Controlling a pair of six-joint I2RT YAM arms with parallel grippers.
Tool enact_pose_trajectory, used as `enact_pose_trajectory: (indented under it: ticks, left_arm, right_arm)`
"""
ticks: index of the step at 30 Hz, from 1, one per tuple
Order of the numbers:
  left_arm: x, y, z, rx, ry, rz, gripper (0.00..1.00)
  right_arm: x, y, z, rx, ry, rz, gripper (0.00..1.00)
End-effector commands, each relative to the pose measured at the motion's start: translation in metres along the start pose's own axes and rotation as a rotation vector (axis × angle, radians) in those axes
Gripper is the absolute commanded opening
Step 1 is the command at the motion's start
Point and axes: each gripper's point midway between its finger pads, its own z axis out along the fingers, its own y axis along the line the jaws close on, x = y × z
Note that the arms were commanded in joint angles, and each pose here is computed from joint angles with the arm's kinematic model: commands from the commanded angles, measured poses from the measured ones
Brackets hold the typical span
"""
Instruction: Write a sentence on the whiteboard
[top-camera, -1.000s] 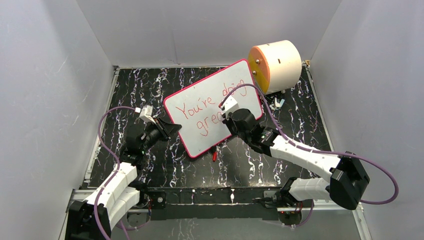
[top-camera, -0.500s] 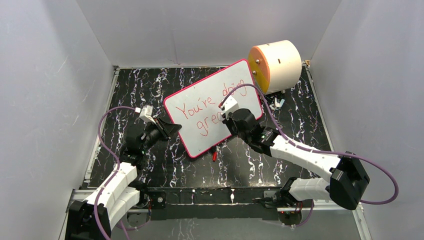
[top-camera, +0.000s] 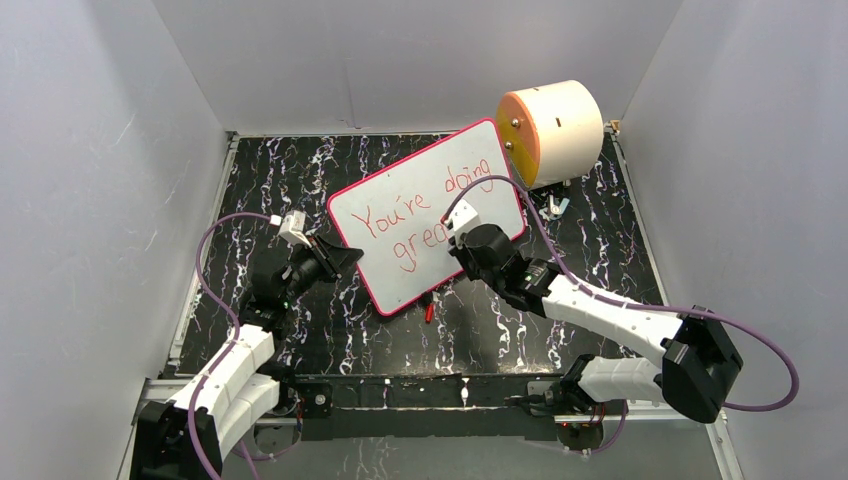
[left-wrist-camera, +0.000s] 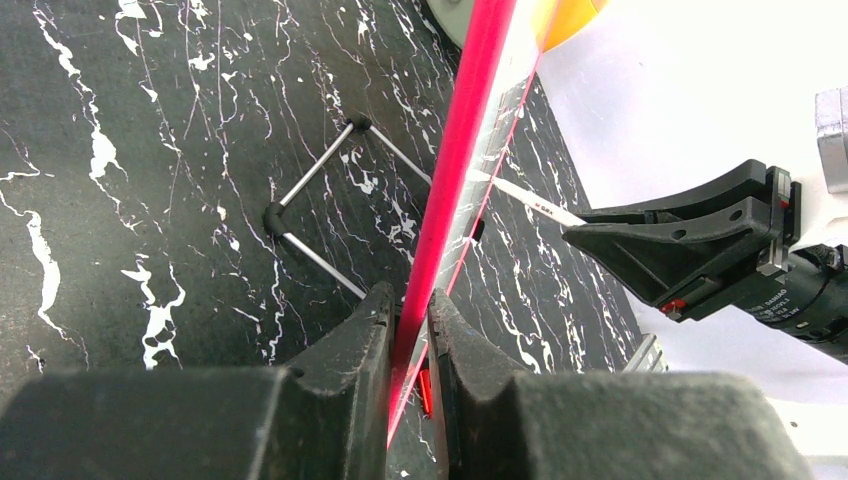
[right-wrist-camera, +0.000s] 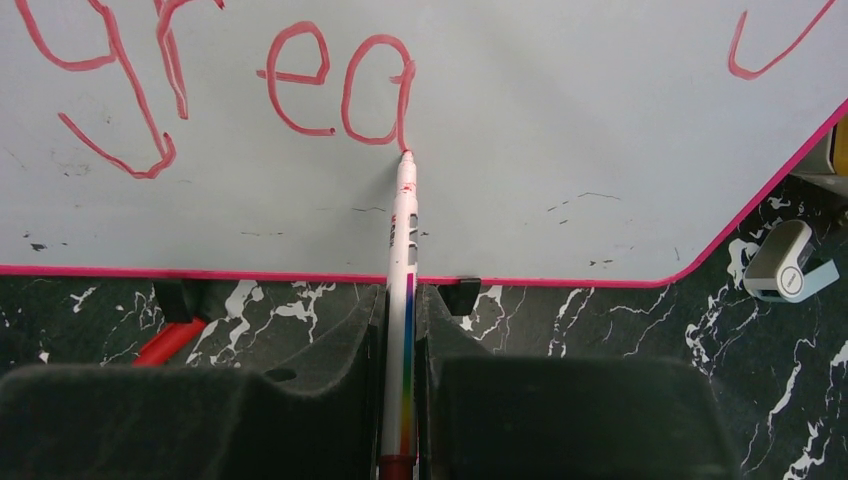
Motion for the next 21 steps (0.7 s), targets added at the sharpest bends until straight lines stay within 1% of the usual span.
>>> enact_pose_trajectory:
  ticks: [1, 5, 12, 19, 21]
  left_arm:
    - [-0.002, 0.011, 0.001, -0.064, 0.000, -0.015, 0.00]
    - [-0.002, 0.011, 0.000, -0.066, -0.002, -0.012, 0.00]
    - [-0.001, 0.012, 0.001, -0.068, 0.000, -0.015, 0.00]
    - [-0.001, 0.012, 0.000, -0.068, 0.000, -0.014, 0.00]
    - [-0.001, 0.012, 0.001, -0.069, 0.000, -0.014, 0.00]
  right_arm:
    - [-0.006, -0.012, -0.004, 0.057, -0.025, 0.027, 0.00]
    - [-0.019, -0.015, -0.007, 0.069, -0.064, 0.037, 0.00]
    - [-0.041, -0.015, -0.015, 0.037, -0.143, 0.053, 0.00]
    - [-0.047, -0.015, -0.009, 0.024, -0.153, 0.056, 0.00]
    - [-0.055, -0.014, -0.007, 0.017, -0.178, 0.062, 0.00]
